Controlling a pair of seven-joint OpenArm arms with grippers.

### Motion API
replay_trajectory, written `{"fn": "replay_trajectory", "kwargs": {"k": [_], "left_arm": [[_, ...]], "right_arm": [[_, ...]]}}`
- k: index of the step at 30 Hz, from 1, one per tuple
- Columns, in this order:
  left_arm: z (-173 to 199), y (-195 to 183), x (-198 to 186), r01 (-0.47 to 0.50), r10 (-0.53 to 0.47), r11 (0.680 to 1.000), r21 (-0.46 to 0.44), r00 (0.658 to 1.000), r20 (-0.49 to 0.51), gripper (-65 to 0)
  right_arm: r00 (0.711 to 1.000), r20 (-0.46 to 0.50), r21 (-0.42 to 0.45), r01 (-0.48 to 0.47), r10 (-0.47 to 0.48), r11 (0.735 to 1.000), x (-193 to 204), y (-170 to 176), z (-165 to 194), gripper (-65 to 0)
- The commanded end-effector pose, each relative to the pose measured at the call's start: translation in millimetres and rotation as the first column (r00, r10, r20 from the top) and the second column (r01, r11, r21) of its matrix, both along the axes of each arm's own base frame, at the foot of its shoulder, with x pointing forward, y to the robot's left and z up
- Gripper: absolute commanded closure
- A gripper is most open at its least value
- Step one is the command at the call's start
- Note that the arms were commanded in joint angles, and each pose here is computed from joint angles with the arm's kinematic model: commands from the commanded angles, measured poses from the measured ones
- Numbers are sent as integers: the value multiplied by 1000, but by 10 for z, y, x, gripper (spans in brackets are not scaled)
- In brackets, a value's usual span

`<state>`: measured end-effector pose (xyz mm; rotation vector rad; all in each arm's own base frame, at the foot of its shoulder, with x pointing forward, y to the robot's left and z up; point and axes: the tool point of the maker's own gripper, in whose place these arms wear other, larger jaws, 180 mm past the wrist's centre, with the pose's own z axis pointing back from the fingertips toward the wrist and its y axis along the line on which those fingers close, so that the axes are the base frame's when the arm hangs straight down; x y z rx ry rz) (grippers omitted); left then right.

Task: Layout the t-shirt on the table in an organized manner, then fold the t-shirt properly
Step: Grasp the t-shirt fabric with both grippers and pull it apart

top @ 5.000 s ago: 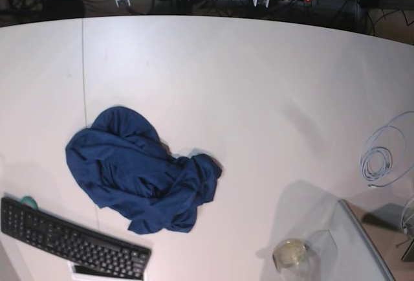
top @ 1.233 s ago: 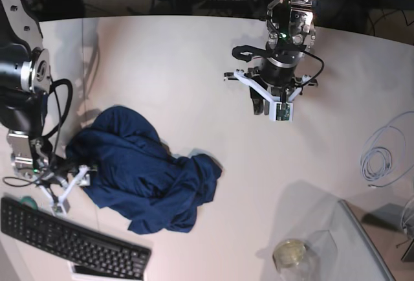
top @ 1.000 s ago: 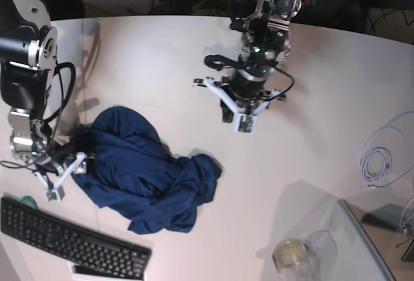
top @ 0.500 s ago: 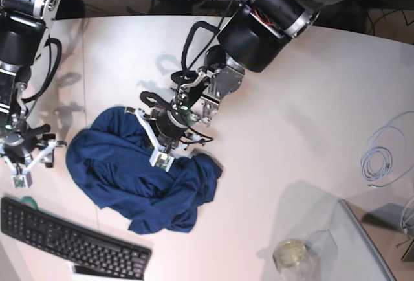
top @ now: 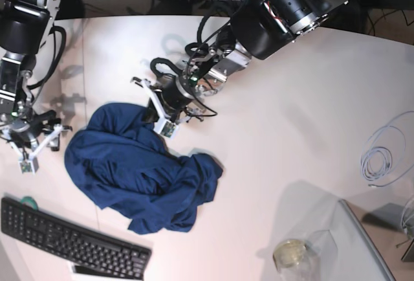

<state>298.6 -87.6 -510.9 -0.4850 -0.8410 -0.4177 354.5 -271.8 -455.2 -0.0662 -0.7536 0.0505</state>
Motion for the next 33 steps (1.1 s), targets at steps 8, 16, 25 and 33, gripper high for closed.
{"fn": "replay_trajectory", "kwargs": {"k": [8,16,25,33], "left_arm": [[83,662,-185,-143,142,979,146,990,20,0],[1089,233,325,-198,207,977,-75,969,134,0],[507,-37,530,-202,197,973,112,979,52,0],[207,324,-25,-194,197,970,144,980,-8,0]], "right_arm": [[996,86,22,-9,7,1000,238,112,213,-285],[994,106,36,-18,14,999,262,242,248,-2],[992,123,39,-19,14,999,347,252,313,-15],[995,94,94,-31,22,995,592,382,254,-279]]}}
